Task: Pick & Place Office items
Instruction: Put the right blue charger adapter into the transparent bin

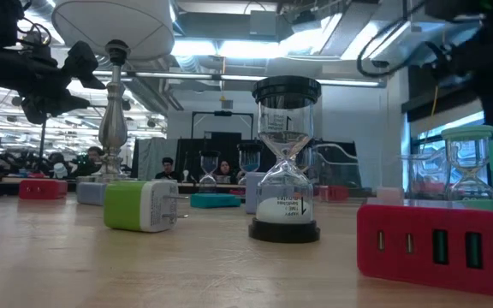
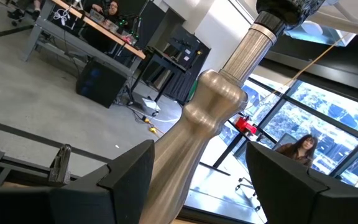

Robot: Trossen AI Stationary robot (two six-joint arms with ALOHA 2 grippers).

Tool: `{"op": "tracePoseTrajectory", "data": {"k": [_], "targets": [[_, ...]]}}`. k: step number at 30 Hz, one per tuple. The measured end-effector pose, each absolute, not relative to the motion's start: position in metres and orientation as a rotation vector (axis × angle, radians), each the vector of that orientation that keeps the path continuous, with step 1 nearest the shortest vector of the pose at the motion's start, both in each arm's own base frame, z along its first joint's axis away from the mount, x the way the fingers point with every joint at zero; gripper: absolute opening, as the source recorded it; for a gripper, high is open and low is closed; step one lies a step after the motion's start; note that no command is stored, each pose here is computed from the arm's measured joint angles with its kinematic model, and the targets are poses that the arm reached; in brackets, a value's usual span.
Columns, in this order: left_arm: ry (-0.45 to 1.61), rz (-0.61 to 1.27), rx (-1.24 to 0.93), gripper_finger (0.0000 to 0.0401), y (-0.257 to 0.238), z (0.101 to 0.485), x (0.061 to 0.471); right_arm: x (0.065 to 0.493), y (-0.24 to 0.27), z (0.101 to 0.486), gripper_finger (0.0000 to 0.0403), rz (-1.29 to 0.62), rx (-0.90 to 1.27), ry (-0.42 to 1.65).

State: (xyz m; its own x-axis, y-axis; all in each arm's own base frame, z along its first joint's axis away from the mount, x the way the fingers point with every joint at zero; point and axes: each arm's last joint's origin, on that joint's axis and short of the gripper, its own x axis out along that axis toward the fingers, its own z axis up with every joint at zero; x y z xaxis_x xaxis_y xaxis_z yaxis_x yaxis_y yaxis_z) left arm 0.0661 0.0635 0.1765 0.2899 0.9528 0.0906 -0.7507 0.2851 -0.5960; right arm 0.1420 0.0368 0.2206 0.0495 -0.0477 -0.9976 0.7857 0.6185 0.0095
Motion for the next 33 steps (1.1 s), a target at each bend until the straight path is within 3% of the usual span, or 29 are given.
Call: {"op": "tracePoseTrajectory", "data": {"k": [10,27,33], "targets": [[-0.481,1.199,-0.493,0.0251,0.063,0.177,0.066,0.136,0.044,0.181,0.0293,-0.652,0.708,1.405],[-0.481,1.2,-0.493,0.0251,0.063,0.176,0.066,0.137,0.045,0.181,0.0293,-0.64,0.711,1.403],[-0.481,1.2,-0.493,0.0251,0.063,0.176,0.066,0.135,0.049,0.18,0.0293,-0.525,0.672,1.483]]}}
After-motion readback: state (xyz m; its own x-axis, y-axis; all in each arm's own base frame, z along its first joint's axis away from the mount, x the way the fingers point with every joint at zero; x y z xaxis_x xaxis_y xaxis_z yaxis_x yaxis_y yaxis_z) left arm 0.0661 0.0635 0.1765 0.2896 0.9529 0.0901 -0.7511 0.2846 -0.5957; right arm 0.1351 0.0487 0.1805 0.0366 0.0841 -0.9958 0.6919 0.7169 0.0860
